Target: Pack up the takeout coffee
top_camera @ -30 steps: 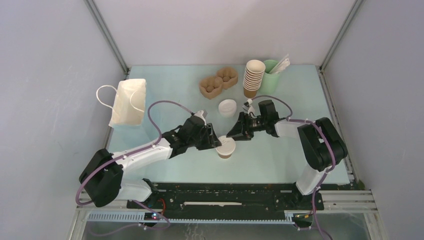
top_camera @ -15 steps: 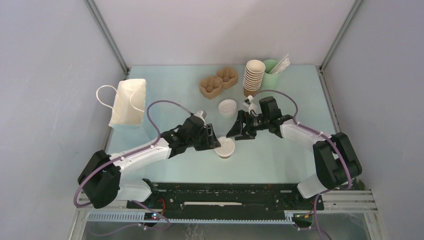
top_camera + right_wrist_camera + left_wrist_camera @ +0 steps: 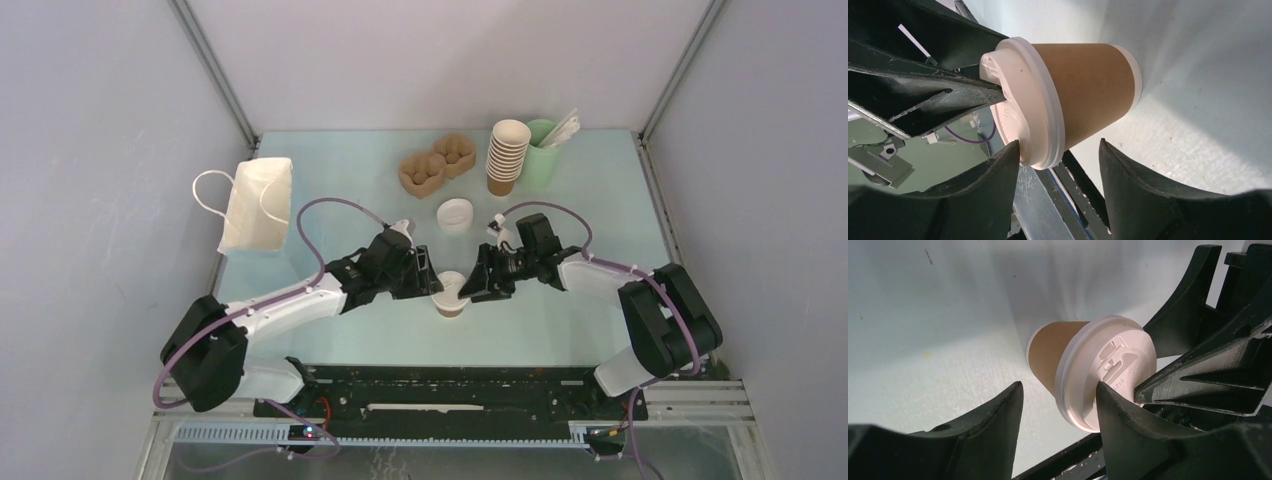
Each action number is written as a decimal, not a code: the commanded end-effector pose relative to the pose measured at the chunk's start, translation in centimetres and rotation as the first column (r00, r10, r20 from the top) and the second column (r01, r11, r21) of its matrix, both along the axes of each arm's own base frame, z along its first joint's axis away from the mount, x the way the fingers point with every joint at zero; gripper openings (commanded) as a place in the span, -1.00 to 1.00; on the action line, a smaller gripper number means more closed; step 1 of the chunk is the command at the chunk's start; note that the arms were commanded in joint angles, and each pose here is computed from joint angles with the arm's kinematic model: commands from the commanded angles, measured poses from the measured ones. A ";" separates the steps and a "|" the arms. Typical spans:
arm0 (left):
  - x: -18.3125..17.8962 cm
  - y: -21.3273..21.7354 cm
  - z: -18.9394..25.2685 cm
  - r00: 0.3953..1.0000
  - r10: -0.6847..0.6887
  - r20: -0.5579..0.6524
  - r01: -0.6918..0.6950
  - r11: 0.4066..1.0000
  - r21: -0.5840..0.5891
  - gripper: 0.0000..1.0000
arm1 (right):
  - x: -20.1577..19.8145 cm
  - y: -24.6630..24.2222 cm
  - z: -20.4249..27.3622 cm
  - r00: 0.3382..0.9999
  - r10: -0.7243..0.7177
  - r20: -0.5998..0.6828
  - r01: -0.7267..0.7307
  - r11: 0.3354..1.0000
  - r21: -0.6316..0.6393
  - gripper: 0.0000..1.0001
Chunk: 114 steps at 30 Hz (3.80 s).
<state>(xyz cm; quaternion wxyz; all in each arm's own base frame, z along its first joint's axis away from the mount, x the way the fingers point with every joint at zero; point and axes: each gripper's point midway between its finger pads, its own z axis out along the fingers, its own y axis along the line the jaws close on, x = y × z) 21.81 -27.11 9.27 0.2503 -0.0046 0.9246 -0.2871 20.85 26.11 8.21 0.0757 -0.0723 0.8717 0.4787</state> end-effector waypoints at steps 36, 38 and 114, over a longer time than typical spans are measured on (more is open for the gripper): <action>1.2 3.1 11.8 0.962 -0.008 0.274 -0.003 0.999 0.041 0.85 | 3.4 -2.9 5.1 0.924 0.028 0.381 0.121 0.925 -0.361 0.99; 0.2 4.1 14.2 0.939 -0.008 0.342 0.011 1.000 -0.007 0.90 | 3.2 -2.5 5.6 0.912 0.065 0.405 0.120 0.902 -0.414 0.99; -4.7 10.2 25.3 0.769 0.050 0.637 0.064 0.986 -0.155 1.00 | 5.5 -4.6 4.4 0.891 0.075 0.447 0.290 0.664 -0.689 0.55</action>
